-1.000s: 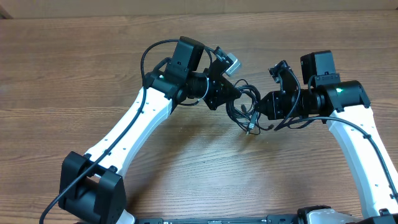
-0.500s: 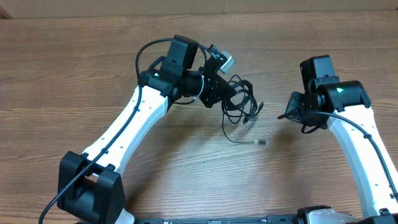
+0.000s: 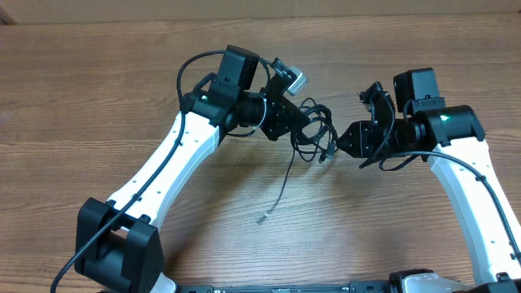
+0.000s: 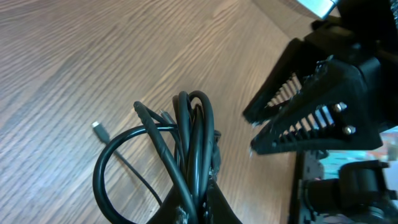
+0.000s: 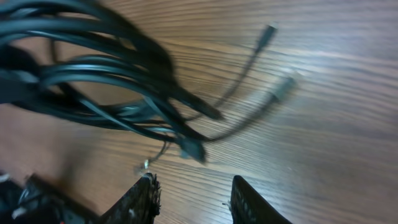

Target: Untangle cables

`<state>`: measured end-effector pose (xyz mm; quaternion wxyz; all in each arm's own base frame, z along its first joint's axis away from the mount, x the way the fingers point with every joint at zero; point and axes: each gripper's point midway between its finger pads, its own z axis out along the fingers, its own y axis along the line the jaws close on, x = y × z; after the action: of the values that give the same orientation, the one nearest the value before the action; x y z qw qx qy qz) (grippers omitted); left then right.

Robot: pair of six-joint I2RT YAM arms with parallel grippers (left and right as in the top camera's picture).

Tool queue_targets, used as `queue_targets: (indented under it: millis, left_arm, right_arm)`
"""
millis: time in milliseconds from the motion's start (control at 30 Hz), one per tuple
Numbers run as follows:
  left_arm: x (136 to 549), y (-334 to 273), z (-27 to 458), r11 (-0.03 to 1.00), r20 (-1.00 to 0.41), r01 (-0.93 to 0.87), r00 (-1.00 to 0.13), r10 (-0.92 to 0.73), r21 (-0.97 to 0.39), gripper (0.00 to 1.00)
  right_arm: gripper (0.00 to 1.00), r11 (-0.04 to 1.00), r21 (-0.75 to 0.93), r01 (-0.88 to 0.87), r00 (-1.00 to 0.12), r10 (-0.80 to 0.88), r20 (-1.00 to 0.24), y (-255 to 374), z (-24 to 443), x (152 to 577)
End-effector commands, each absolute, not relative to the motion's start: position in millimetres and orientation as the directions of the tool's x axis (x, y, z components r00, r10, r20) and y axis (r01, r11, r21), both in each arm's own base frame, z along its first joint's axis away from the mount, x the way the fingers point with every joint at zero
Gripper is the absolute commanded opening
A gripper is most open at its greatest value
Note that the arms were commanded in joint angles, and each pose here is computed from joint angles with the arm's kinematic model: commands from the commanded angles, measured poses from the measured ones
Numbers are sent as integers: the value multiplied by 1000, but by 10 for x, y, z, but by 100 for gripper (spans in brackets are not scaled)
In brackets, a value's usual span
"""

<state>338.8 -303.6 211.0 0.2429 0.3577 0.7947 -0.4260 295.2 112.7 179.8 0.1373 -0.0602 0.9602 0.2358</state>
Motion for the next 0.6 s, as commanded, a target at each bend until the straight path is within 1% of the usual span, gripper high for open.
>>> queue_targets:
  millis: [0, 100, 300, 567]
  left_arm:
    - [3266, -3108, 2456, 295, -713, 779, -626, 315, -553, 4]
    - [3236, -3122, 2482, 282, -698, 762, -647, 306, -582, 4]
    - [3240, -3126, 2490, 302, -655, 713, -701, 283, -632, 4]
    - [3251, -3131, 2503, 312, -632, 685, -728, 265, -659, 4]
  right_arm:
    - [37, 821, 487, -298, -926, -124, -357, 1276, 1902, 2962]
    - [37, 819, 481, -312, -915, -122, -385, 1283, 1926, 3024]
    - [36, 831, 460, -312, -910, -122, -397, 1254, 1919, 3063]
    - [17, 833, 458, -310, -911, -122, -395, 1249, 1915, 3060]
